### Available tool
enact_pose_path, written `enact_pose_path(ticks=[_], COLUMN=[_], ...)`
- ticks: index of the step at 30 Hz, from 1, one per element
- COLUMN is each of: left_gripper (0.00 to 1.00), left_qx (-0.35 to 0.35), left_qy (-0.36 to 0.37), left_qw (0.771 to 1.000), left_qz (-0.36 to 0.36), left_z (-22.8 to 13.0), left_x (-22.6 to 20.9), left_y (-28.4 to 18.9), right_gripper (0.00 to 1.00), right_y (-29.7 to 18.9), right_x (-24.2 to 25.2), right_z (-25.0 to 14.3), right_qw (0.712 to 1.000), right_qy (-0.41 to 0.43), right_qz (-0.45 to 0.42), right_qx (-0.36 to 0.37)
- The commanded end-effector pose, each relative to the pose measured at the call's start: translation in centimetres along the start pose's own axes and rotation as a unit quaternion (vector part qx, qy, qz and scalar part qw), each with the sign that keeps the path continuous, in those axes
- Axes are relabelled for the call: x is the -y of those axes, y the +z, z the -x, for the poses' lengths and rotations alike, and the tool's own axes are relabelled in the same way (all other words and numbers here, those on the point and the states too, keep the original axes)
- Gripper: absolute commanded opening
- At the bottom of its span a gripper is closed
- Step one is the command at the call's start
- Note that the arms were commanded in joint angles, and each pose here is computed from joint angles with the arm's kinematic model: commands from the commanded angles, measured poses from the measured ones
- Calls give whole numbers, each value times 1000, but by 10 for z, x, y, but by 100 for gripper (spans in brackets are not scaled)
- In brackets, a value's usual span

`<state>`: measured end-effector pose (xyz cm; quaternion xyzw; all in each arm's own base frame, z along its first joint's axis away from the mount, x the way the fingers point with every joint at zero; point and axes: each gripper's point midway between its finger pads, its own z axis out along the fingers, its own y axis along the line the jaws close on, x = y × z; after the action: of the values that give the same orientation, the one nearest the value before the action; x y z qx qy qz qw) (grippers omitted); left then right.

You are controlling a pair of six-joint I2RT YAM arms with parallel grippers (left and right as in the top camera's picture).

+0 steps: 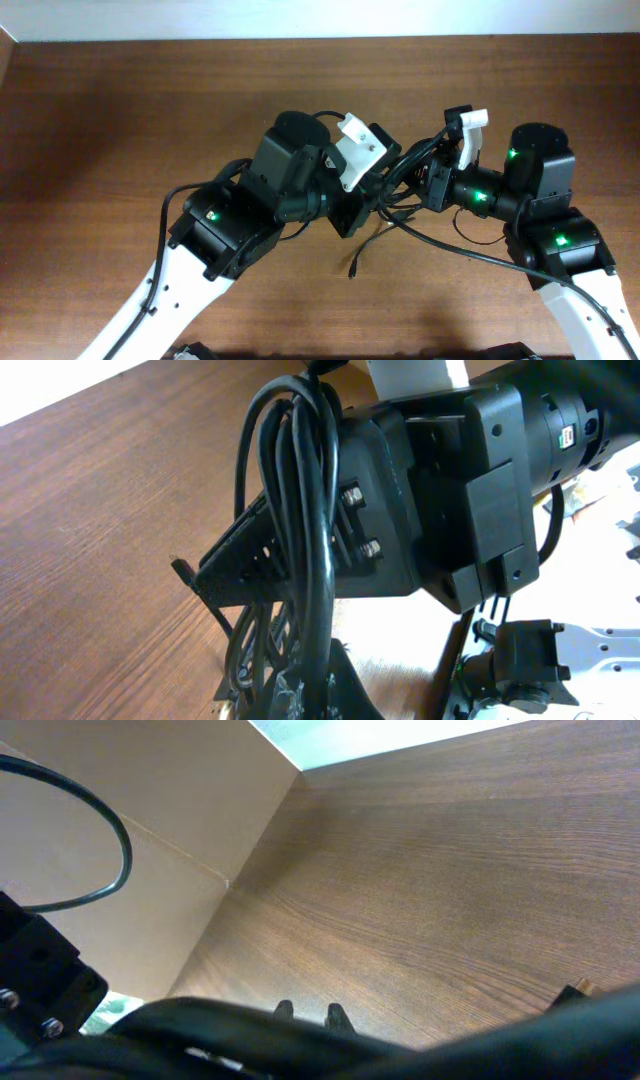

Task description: Untangle cables

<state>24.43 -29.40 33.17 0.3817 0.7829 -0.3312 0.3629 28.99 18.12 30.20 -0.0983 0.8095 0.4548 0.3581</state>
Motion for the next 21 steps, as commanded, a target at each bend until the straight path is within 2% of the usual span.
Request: enact_pose_path(ticks=[1,5,9,21], left_gripper=[0,0,0,0], left_qx=[-10,-29,-21,-34], left_qy=[-4,-18,-84,-120], left_qw=[999,992,977,963], left_qz=[44,124,196,238], left_z=[-3,-14,-17,-29], left_x=[-12,-39,-63,-76], left_y=[-2,-7,-15,-20], right_gripper=[4,4,4,4], right_y=[-4,-15,-26,-58], right_x=[-13,-25,-38,-74], right_z=[1,4,6,10], right_qw=[1000,999,998,990], right_qy=[-14,-31,-48,-100], right_qz=[25,33,40,64], right_qx=[0,15,30,77])
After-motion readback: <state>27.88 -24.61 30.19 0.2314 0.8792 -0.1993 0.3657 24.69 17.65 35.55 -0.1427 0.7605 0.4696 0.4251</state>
